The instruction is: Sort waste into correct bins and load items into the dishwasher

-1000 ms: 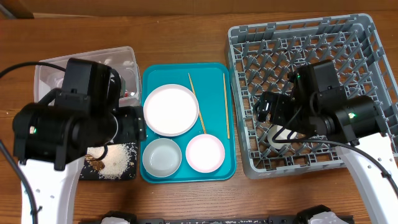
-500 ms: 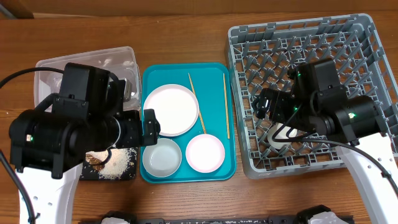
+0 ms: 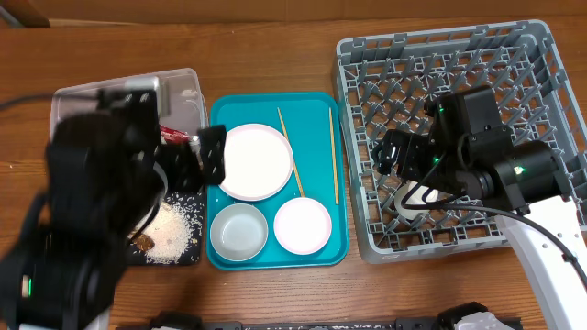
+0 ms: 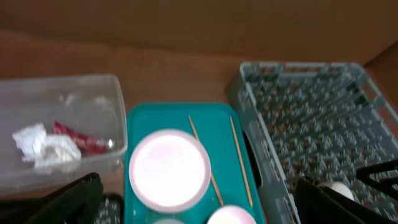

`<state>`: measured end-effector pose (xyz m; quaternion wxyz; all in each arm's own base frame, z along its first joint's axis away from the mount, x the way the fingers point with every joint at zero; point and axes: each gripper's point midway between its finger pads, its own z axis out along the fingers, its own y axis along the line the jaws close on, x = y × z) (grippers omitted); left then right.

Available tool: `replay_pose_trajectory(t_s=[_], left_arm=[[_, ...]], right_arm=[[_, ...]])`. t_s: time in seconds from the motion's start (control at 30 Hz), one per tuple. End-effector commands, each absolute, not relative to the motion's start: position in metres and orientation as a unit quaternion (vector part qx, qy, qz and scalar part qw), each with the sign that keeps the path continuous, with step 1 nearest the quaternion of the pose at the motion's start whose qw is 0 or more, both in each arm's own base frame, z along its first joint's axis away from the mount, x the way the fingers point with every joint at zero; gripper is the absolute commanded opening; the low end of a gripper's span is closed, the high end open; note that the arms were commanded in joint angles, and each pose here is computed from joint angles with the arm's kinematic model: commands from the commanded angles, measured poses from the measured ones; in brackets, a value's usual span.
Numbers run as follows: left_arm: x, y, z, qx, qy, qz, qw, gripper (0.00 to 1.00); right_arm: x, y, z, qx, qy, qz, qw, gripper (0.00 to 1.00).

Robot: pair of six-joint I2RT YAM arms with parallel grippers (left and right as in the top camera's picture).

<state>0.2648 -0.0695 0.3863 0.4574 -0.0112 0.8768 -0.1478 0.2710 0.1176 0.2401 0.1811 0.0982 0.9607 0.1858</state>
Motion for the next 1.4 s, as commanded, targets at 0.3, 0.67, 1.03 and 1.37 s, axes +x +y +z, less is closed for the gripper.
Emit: replay_pose_trajectory(t_s=[0.3,0.67,1.03,1.37], left_arm=[[0.227,-0.04,0.332,0.01,0.774,-0.113,0.623,1.0],[0.211,-0.052,0.248,0.039,0.733,-0.15,0.663,1.0],[0.223,-0.058,0.167,0.041,0.765,-0.16,0.622,1.0],[0.229,-0.056,0.148,0.038,0.77,-0.153,0.618,1.0]], right_arm=[[0.273,0.12,0.249,0.097,0.958,0.192,0.192,1.0],[0.273,0.12,0.249,0.097,0.958,0.192,0.192,1.0],[0.273,0.12,0.249,0.097,0.958,0.192,0.192,1.0],[0.273,0.12,0.249,0.097,0.958,0.192,0.192,1.0]])
